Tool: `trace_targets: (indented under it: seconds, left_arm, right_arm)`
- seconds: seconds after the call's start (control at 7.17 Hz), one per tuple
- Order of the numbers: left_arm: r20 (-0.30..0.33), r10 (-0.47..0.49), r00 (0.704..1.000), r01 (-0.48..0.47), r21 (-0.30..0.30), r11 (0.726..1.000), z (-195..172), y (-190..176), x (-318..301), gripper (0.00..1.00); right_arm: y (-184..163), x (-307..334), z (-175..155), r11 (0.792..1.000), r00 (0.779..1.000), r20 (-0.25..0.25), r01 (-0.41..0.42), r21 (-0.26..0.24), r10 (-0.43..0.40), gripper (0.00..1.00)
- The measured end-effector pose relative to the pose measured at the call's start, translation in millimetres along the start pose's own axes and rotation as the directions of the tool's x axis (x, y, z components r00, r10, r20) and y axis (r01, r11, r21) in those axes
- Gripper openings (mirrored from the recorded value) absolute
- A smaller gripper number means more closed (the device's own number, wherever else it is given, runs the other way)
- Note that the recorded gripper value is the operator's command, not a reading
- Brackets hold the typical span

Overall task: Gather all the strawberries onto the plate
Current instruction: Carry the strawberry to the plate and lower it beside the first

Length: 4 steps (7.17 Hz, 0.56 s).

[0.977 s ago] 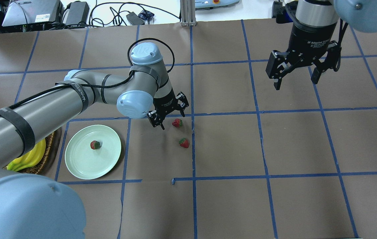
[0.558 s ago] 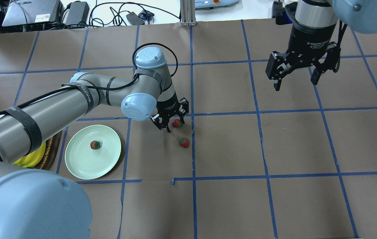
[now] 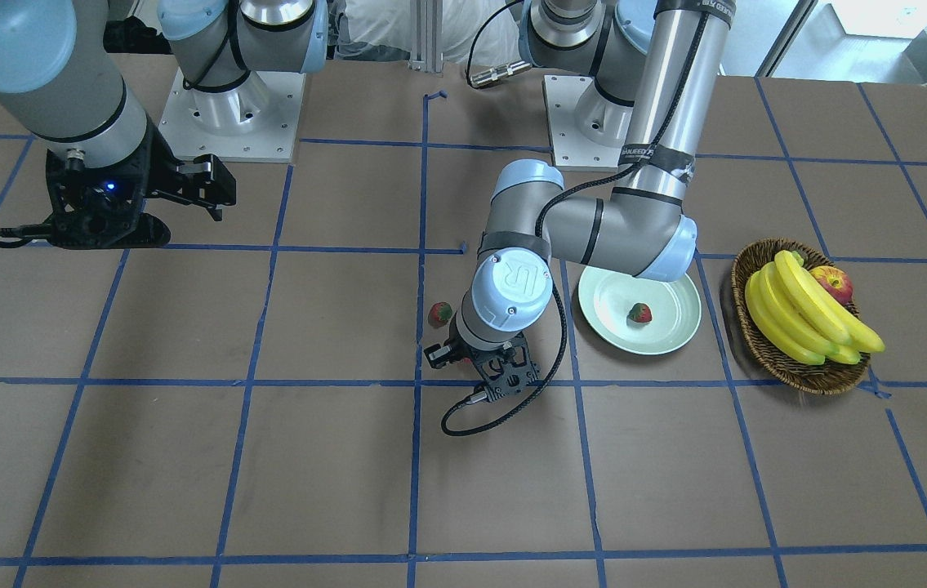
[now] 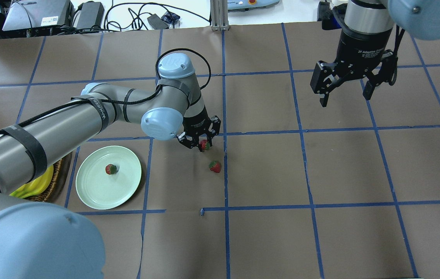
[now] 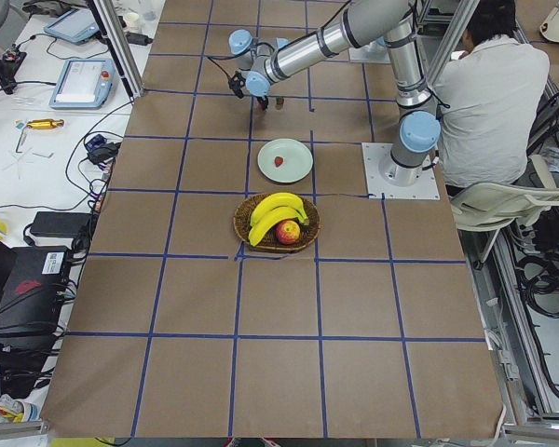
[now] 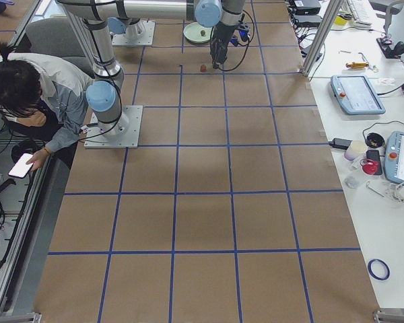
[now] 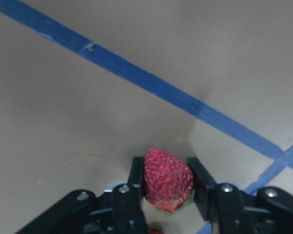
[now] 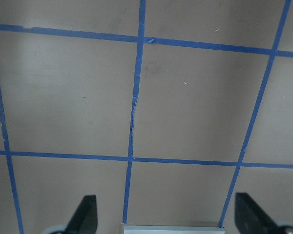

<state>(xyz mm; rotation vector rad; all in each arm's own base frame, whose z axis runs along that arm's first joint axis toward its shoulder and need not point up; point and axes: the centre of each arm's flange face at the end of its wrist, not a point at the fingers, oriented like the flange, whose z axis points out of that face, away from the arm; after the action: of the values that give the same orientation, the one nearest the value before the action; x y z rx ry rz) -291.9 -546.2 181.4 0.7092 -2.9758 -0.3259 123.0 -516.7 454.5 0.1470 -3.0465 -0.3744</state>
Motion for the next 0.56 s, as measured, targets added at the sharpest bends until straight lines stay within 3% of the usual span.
trace_targets:
  seconds: [0.28, 0.56]
  left_arm:
    - [0.009, 0.095, 0.995, -0.095, 0.012, 0.995, -27, -7, -17, 0.00]
    - [0.085, 0.254, 0.963, -0.253, -0.017, 0.967, -48, -24, -58, 0.00]
  right_arm:
    - [0, 1, 0, 1.000, 1.000, 0.001, 0.004, 0.000, -0.004, 1.00]
    - [0, 2, 1, 1.000, 1.000, 0.001, 0.007, 0.000, -0.007, 1.00]
